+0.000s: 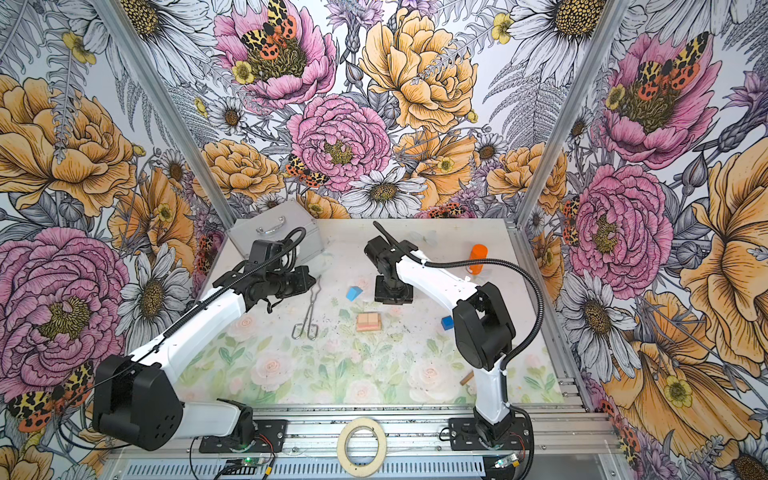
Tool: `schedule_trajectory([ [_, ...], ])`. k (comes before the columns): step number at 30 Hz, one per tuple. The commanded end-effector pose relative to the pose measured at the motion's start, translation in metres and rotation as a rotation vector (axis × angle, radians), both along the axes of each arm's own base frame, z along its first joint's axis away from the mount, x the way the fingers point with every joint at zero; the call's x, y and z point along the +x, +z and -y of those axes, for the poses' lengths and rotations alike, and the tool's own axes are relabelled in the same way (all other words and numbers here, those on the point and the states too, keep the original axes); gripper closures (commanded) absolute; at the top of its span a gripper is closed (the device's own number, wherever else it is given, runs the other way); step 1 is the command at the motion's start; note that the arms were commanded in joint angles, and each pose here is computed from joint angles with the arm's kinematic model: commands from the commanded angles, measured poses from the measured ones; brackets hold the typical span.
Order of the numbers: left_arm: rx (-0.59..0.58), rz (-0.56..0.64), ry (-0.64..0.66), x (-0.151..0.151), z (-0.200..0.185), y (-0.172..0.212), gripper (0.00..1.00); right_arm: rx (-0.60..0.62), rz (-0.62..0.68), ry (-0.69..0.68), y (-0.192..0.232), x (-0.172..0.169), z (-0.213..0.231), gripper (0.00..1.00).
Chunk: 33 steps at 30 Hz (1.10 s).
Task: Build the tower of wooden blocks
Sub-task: 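Lift the dark brown block and carry it over the stack, then lower the dark brown block against the light cubes on the stack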
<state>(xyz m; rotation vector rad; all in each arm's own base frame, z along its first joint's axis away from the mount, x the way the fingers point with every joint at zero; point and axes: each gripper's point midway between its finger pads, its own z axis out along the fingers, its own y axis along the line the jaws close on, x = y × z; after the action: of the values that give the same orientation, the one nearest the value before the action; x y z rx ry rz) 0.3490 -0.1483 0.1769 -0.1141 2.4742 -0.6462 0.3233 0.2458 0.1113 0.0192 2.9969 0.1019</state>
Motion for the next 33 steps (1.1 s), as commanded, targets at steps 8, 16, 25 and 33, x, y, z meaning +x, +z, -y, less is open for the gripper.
schedule_trajectory([
  [8,0.010,0.062,-0.001,-0.007,-0.001,0.013,0.99,0.015,0.025,0.010,0.021,-0.028,-0.036,0.70],
  [16,0.006,0.073,-0.006,-0.011,0.000,0.016,0.99,-0.004,0.025,0.050,0.007,-0.033,-0.057,0.70],
  [25,0.008,0.073,-0.004,-0.011,0.000,0.016,0.99,0.012,0.022,0.050,-0.006,-0.028,-0.068,0.70],
  [33,0.010,0.071,-0.004,-0.011,0.000,0.015,0.99,-0.009,0.028,0.045,-0.014,-0.025,-0.066,0.70],
])
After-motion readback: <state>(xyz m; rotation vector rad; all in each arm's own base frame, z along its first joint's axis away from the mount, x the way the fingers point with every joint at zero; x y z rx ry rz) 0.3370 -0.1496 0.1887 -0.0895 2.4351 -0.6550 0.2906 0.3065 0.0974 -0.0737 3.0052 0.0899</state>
